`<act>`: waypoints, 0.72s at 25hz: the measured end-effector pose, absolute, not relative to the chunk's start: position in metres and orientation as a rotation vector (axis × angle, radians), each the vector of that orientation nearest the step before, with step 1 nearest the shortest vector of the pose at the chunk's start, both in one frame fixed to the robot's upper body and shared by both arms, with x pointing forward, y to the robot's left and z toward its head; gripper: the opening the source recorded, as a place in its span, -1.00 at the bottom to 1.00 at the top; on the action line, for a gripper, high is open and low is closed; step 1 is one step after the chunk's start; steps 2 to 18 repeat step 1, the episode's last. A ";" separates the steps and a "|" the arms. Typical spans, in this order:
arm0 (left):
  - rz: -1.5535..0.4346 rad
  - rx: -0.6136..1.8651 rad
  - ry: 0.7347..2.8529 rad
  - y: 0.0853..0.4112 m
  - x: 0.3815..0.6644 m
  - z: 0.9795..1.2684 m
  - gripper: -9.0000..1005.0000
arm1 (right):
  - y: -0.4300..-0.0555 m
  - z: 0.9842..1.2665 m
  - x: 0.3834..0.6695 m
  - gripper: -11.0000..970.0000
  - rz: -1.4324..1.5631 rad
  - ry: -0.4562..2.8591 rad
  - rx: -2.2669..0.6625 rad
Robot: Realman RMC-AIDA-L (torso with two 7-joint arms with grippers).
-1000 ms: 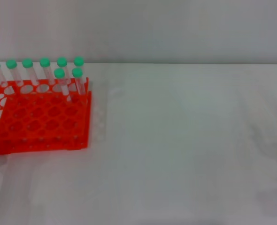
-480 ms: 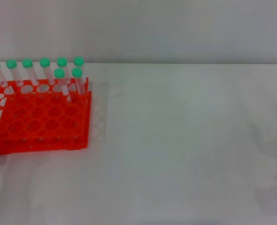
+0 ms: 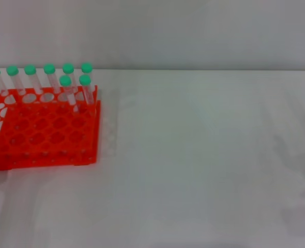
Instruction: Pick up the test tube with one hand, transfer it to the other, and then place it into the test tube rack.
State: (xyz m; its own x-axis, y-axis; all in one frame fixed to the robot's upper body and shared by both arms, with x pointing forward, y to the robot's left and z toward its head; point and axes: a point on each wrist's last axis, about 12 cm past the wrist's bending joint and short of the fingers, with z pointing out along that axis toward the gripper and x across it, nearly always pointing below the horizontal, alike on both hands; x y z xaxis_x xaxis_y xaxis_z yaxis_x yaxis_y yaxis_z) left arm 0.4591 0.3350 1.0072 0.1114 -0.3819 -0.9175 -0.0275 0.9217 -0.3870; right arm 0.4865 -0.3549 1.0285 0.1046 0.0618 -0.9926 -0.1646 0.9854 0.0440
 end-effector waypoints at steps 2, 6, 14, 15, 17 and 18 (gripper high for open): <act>-0.270 -0.341 1.438 0.335 0.458 1.008 0.76 | -0.355 1.028 0.486 0.51 0.168 1.457 -0.083; -0.270 -0.341 1.438 0.335 0.458 1.008 0.76 | -0.355 1.028 0.486 0.51 0.168 1.457 -0.083; -0.270 -0.341 1.438 0.335 0.458 1.008 0.76 | -0.355 1.028 0.486 0.51 0.168 1.457 -0.083; -0.270 -0.341 1.438 0.335 0.458 1.008 0.76 | -0.355 1.028 0.486 0.51 0.168 1.457 -0.083; -0.270 -0.341 1.438 0.335 0.458 1.008 0.76 | -0.355 1.028 0.486 0.51 0.168 1.457 -0.083; -0.270 -0.341 1.438 0.335 0.458 1.008 0.76 | -0.355 1.028 0.486 0.51 0.168 1.457 -0.083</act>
